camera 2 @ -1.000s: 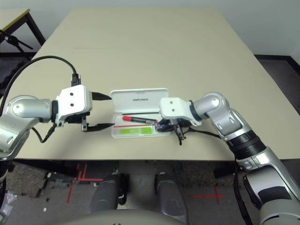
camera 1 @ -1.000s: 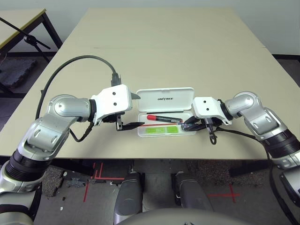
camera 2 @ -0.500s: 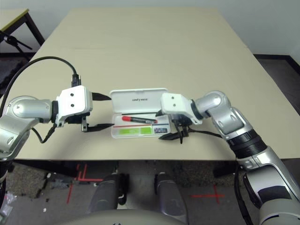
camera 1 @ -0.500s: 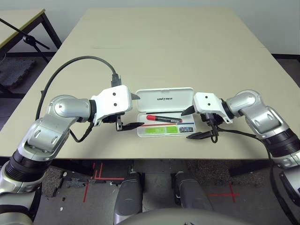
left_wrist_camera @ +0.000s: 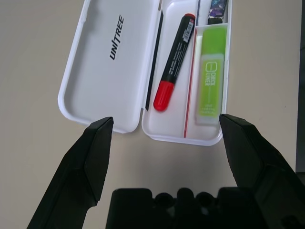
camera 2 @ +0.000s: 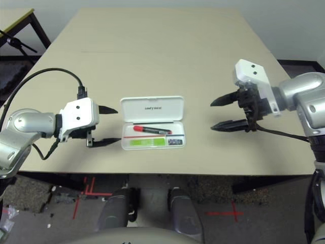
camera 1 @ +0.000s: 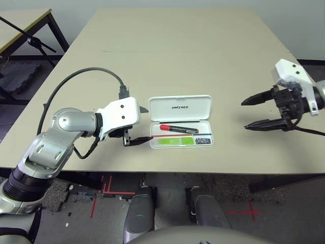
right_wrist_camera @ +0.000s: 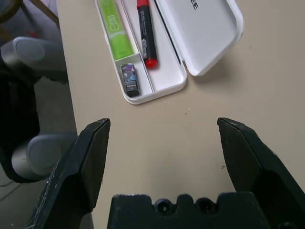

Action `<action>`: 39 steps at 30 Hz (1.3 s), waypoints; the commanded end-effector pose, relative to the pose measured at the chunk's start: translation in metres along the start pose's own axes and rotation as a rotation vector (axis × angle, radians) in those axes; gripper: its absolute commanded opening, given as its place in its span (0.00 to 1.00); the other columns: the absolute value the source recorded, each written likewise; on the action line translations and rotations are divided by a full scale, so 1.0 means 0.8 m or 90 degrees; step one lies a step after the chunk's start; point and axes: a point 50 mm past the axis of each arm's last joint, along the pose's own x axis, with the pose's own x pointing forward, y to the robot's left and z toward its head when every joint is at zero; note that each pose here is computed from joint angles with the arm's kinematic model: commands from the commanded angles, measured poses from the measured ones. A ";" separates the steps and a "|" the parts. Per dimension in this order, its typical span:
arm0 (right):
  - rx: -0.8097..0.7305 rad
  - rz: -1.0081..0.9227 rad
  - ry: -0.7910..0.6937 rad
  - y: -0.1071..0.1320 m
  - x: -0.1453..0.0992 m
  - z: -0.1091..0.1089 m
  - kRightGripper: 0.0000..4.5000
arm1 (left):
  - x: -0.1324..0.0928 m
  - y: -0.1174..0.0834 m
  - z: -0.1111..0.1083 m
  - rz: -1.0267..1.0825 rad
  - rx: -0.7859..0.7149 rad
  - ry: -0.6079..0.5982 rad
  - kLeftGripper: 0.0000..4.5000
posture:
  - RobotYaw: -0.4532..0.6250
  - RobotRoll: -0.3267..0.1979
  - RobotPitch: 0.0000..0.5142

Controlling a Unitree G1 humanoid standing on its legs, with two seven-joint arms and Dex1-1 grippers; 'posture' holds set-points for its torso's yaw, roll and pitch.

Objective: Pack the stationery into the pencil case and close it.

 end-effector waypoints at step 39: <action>-0.001 -0.020 -0.008 -0.001 0.023 -0.012 1.00 | 0.092 0.066 -0.061 0.212 -0.176 0.051 0.00 | 0.44 0.62 0.18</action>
